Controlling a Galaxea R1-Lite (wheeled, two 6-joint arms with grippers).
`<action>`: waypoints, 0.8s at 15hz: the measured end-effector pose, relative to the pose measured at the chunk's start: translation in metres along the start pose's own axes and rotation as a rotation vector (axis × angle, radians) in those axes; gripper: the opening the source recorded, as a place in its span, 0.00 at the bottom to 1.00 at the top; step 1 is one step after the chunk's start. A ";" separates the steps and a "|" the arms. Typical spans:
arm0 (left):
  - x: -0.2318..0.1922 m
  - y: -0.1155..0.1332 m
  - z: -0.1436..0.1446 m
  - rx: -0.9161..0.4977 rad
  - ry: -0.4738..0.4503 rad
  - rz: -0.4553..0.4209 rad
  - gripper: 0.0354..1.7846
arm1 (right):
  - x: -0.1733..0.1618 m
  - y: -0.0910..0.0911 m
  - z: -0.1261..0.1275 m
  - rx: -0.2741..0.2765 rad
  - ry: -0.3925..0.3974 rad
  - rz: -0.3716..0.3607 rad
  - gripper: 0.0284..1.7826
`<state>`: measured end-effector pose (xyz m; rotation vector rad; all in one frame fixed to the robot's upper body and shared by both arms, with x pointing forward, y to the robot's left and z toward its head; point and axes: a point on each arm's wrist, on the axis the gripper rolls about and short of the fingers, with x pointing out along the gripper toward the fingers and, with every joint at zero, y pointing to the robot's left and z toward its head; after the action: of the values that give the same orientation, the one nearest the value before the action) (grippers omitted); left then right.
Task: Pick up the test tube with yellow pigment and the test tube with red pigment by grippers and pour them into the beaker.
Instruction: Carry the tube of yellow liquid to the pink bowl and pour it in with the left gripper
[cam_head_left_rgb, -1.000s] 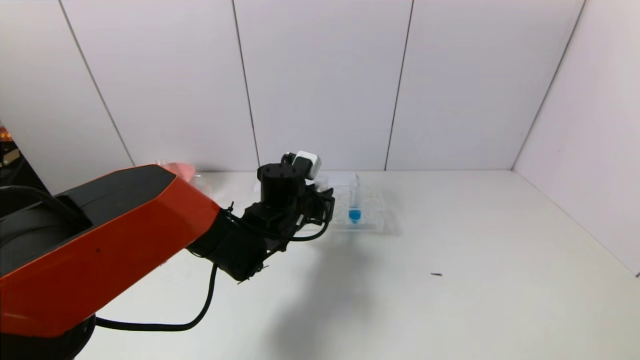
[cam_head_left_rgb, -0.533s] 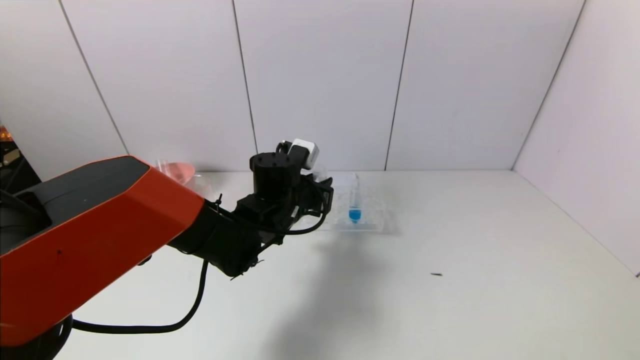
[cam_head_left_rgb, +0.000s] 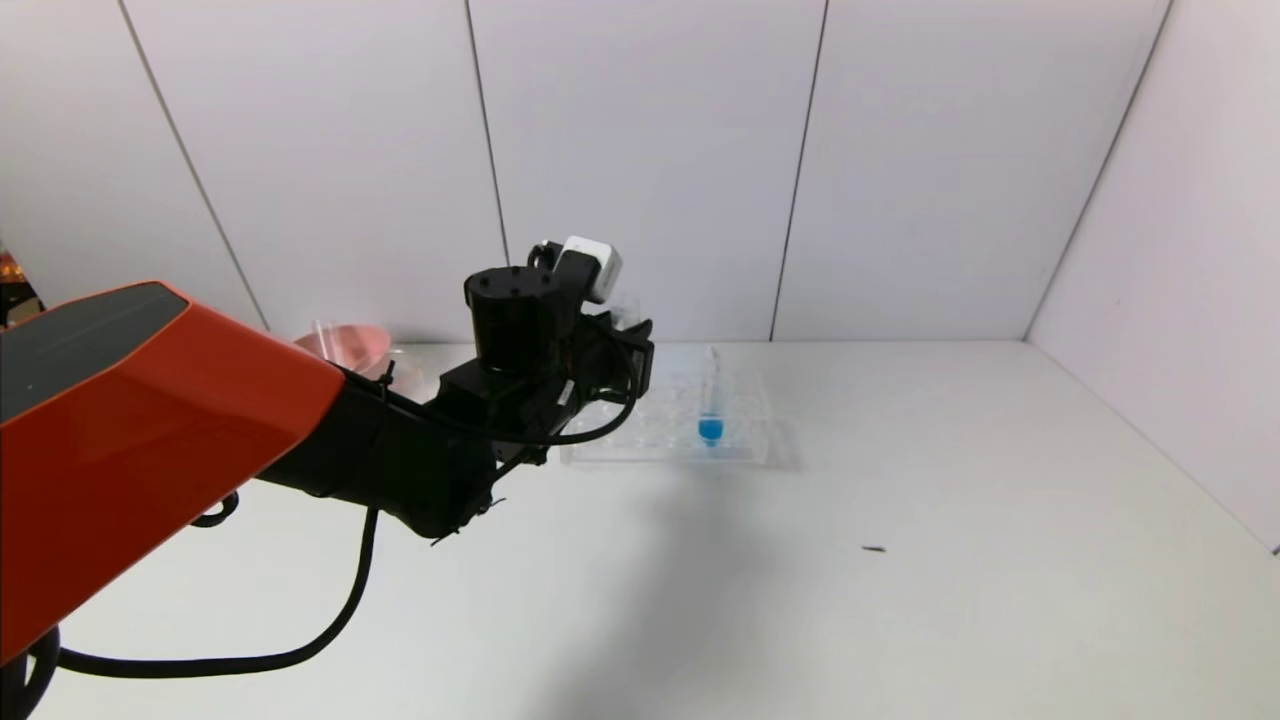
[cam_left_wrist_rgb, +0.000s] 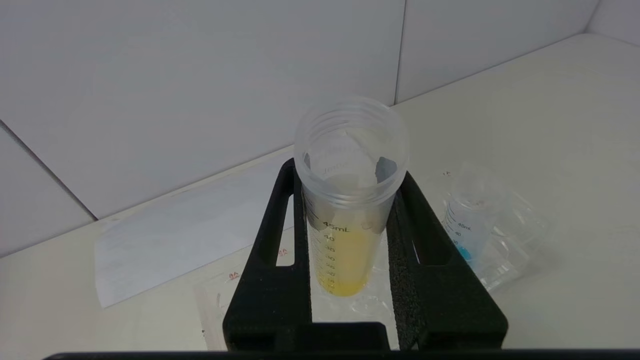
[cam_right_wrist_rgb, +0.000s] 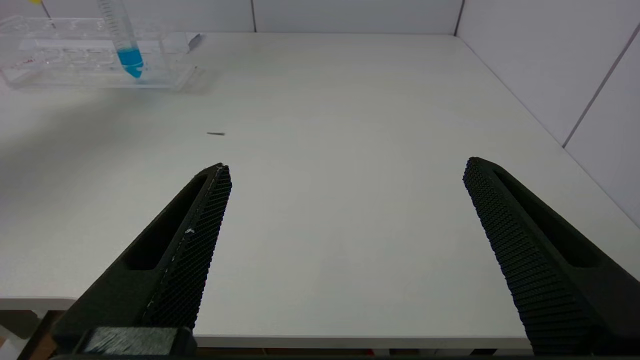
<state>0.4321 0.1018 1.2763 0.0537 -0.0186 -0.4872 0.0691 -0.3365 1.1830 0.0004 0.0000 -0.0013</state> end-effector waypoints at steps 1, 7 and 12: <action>-0.003 0.001 0.004 -0.001 -0.008 0.000 0.24 | 0.000 0.000 0.000 0.000 0.000 0.000 0.95; -0.029 0.010 0.031 0.009 -0.003 0.010 0.24 | 0.000 0.000 0.000 0.000 0.000 0.000 0.95; -0.054 0.041 0.051 0.020 0.011 0.080 0.24 | 0.000 0.000 0.000 0.000 0.000 0.000 0.95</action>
<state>0.4023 0.1611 1.3290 0.0752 -0.0144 -0.4071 0.0692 -0.3365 1.1829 0.0004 0.0004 -0.0017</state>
